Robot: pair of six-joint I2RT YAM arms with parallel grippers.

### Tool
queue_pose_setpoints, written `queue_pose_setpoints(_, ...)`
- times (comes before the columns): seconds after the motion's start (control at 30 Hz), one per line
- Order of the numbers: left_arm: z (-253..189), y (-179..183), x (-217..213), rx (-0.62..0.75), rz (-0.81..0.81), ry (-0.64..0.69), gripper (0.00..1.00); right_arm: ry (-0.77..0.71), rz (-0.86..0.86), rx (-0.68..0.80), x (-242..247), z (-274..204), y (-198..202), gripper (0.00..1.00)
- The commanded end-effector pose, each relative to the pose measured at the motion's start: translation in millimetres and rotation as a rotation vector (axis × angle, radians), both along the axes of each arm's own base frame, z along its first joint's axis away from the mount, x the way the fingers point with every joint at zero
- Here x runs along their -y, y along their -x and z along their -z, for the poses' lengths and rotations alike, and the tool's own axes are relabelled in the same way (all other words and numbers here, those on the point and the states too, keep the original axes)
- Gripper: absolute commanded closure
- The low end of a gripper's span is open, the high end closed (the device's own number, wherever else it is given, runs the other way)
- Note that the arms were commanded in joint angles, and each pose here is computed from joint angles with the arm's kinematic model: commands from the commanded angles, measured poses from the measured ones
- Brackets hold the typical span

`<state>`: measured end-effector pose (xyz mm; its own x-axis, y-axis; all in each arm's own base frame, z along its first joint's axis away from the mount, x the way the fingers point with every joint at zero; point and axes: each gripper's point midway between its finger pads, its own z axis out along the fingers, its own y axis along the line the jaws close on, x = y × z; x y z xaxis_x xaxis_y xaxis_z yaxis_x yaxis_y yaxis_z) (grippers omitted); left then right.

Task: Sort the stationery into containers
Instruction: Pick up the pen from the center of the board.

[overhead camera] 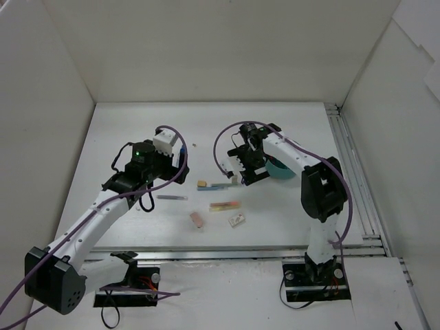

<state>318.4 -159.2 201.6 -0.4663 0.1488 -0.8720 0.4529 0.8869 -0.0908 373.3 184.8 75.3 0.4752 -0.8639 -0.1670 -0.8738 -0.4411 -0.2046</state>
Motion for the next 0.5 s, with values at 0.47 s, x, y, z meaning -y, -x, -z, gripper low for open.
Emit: queue_pose_setpoints(0.47,-3,-4,-18,0.022,-0.086,-0.036,0.0,-0.046,-0.101,-0.113,-21,47,-1,0.36)
